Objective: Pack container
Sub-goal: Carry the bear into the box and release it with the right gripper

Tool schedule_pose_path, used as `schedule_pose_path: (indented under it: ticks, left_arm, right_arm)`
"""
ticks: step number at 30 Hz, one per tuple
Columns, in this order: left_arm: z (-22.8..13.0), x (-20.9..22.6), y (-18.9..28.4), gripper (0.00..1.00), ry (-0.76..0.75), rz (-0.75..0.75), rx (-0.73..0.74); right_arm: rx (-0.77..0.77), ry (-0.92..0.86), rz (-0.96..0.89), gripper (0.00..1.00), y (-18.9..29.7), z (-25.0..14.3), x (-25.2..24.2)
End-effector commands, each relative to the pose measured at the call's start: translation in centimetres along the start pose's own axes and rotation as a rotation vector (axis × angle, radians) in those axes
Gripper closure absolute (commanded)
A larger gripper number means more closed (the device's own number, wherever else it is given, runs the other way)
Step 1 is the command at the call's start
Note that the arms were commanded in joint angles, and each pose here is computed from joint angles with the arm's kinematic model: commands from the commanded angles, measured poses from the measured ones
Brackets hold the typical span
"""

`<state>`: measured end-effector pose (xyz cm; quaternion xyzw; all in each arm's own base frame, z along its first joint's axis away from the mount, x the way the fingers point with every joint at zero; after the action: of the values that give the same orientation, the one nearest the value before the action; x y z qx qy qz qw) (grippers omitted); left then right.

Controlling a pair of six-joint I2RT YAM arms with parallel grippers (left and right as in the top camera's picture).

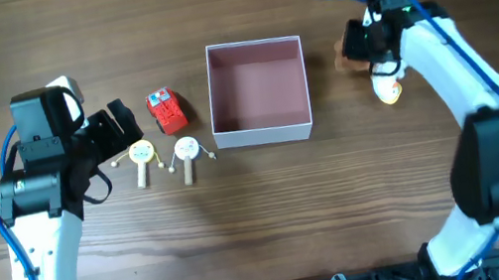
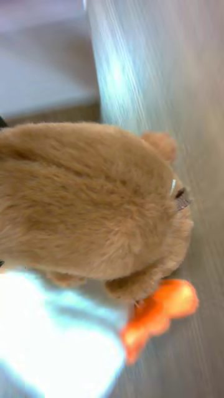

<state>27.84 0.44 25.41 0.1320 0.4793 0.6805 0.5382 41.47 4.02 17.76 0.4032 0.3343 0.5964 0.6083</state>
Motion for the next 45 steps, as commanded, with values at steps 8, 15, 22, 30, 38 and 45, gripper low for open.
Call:
schedule_pose_path:
  ticks: [8, 15, 22, 30, 38, 45]
  left_arm:
    - [0.5, -0.3, 0.5, 0.0, -0.021, -0.021, -0.012]
    - [0.5, -0.3, 0.5, 0.0, -0.021, -0.021, -0.012]
    - [0.5, -0.3, 0.5, 0.0, -0.021, -0.021, -0.012]
    - [0.5, -0.3, 0.4, 0.0, -0.021, -0.02, -0.012]
    - [0.5, -0.3, 0.5, 0.0, -0.021, -0.021, -0.012]
    - [0.5, -0.3, 0.4, 0.0, -0.021, -0.02, -0.012]
  right_arm:
    - [-0.196, 0.086, 0.212, 0.96, 13.0, -1.0, 11.5]
    - [0.014, 0.092, 0.202, 0.96, 5.2, -5.1, 17.4]
    - [0.065, 0.17, 0.274, 0.96, -2.4, -6.6, 21.2]
    - [-0.037, 0.27, 0.323, 0.4, -3.6, -5.3, 22.5]
    - [-0.126, 0.347, 0.352, 0.32, -0.4, -3.7, 22.4]
    - [-0.292, 0.278, 0.31, 0.19, 7.9, -0.4, 18.8]
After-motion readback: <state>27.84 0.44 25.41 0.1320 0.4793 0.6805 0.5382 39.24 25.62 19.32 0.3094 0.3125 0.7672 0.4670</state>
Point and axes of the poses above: each gripper's point midway between its finger pads, its own y axis back along the fingers, its own x axis along the line the jaws close on, z = x × y, the point moved 7 cm from there along y, back along the fingers, and after that the axes turned 10 degrees about y, right-handed, at the moved point
